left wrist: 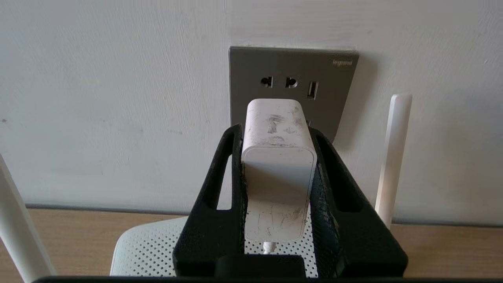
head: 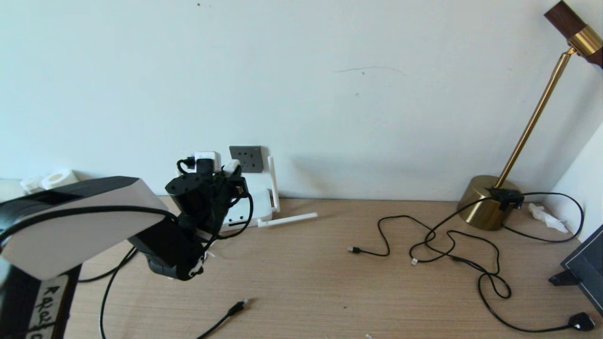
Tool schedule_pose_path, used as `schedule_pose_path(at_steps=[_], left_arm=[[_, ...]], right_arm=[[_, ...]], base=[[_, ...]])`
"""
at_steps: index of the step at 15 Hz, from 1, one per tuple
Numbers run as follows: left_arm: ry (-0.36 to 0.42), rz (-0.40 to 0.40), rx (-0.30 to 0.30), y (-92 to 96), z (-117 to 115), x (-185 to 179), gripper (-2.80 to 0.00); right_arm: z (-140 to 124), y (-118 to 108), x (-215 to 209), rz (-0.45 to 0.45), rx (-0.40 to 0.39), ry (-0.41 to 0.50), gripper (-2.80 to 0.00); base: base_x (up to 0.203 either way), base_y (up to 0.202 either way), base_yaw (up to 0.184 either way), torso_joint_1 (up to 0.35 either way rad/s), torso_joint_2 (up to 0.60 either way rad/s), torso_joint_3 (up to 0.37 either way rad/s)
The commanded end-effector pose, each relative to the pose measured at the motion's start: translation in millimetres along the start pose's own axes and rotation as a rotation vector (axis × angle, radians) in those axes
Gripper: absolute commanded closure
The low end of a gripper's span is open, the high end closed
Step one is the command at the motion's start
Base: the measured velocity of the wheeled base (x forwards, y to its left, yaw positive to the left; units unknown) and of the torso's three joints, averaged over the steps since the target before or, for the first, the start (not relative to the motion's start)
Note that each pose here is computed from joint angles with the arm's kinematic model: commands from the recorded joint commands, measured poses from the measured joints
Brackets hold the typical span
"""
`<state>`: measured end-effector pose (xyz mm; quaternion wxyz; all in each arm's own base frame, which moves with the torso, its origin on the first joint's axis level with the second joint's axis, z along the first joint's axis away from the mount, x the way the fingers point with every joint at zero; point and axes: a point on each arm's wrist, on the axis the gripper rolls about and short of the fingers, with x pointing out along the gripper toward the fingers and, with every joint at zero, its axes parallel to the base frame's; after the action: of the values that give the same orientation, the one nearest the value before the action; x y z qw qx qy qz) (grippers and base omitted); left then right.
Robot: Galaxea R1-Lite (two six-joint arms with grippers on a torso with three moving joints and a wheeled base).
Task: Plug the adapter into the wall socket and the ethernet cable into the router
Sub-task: Align plug and socket
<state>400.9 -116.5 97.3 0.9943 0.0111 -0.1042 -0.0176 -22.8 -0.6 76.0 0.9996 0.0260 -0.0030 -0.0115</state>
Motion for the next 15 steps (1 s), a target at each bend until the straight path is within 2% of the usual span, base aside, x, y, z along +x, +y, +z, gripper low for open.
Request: schedule_pose_path(at_steps=[1,8,15], left_arm=[[0.014,-0.003,0.003,-1.7,-8.3,-1.0,0.0],[0.029,-0.012,0.006,-4.8,-15.3,-1.5,0.0],[-0.011,-0.009,-0.003,-6.2,-8.4,5.9,0.0]], right_arm=[[0.1,0.0,0.1,0.0,0.0,0.001,0.0],[0.1,0.0,0.1,0.0,0.0,0.001,0.0],[0.1,0.0,0.1,0.0,0.0,0.001,0.0]], base=[[0.0,0.0,0.0,0.0,0.0,0.0],[0.0,0.0,0.0,0.0,0.0,0.0],[0.0,0.0,0.0,0.0,0.0,0.0]])
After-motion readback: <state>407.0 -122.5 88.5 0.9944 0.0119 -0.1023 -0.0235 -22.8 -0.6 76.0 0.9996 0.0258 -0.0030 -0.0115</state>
